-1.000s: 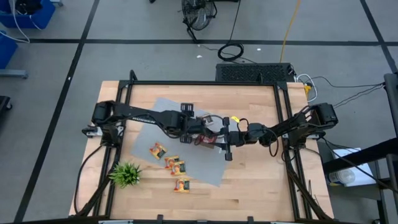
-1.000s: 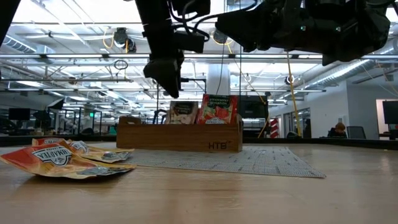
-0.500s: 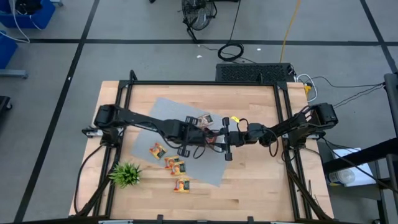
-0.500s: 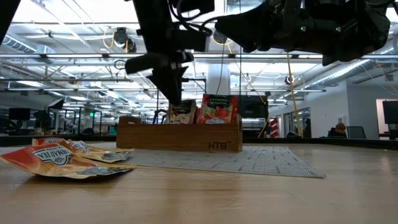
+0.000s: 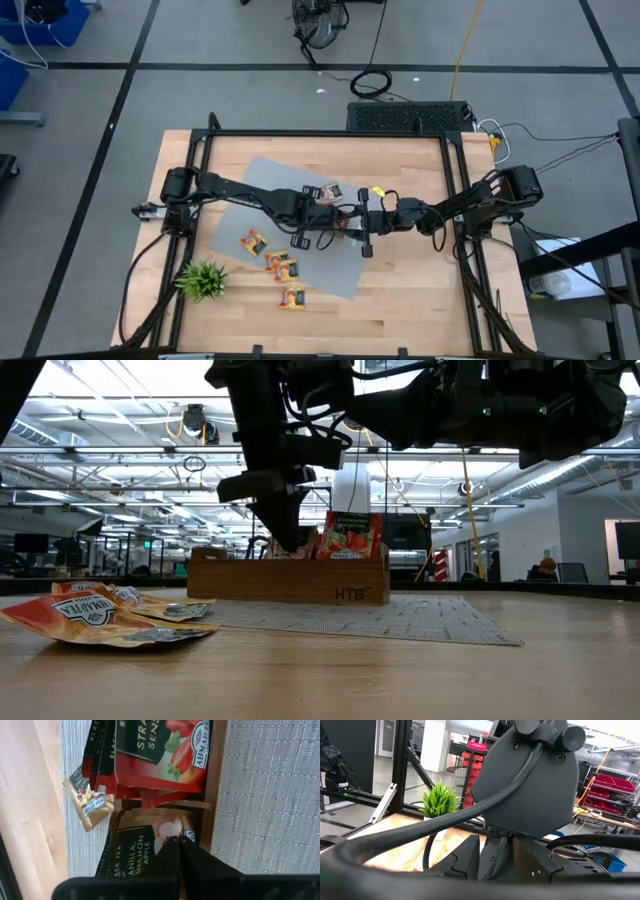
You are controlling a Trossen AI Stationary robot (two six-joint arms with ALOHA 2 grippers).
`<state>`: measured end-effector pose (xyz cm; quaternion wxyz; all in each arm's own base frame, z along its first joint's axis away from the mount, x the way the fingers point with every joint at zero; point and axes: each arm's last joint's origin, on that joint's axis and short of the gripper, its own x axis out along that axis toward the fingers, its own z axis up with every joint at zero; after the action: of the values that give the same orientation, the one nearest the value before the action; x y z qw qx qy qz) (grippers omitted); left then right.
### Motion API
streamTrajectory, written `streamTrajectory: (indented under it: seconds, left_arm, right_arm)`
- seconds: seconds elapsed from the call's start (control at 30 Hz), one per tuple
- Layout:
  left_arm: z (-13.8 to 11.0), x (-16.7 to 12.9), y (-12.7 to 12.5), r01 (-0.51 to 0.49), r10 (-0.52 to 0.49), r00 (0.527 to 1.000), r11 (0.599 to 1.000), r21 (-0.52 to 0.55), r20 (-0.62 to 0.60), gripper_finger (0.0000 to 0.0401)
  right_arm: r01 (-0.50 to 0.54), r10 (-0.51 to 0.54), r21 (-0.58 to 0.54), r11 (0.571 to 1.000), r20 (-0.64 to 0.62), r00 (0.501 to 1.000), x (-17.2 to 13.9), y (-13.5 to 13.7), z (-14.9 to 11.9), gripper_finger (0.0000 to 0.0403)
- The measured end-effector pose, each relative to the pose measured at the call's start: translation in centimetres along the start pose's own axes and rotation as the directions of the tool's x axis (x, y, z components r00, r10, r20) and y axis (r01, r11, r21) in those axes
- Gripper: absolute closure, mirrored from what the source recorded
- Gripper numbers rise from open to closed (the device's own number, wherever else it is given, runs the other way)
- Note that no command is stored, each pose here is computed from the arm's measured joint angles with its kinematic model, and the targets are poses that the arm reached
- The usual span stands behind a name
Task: Pick & Place Tea
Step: Put the brown tea bag into the wooden organizer
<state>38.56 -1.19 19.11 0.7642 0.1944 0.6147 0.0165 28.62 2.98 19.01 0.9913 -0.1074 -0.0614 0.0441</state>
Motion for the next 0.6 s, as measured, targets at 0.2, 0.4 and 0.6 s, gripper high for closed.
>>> streamTrajectory:
  seconds: [0.2, 0.4, 0.6]
  left_arm:
    - [-0.3, 0.5, -0.2, 0.018, -0.018, 1.0, 1.0, -0.014, -0.002, 0.0397]
    - [-1.7, 1.9, -0.3, 0.007, -0.009, 0.998, 1.0, -0.03, -0.058, 0.0397]
    - [-1.8, 2.0, -0.2, -0.032, 0.029, 0.997, 0.998, -0.05, -0.066, 0.0395]
  right_arm:
    - [-0.001, 0.001, 0.0, 1.0, -0.001, 1.0, 0.0, 0.0, 0.0, 0.0293]
    - [-0.008, 0.008, -0.006, 1.0, 0.01, 1.0, 0.0, 0.0, 0.1, 0.0293]
    - [-0.004, 0.004, -0.006, 1.0, 0.021, 1.0, 0.0, 0.0, 0.3, 0.0293]
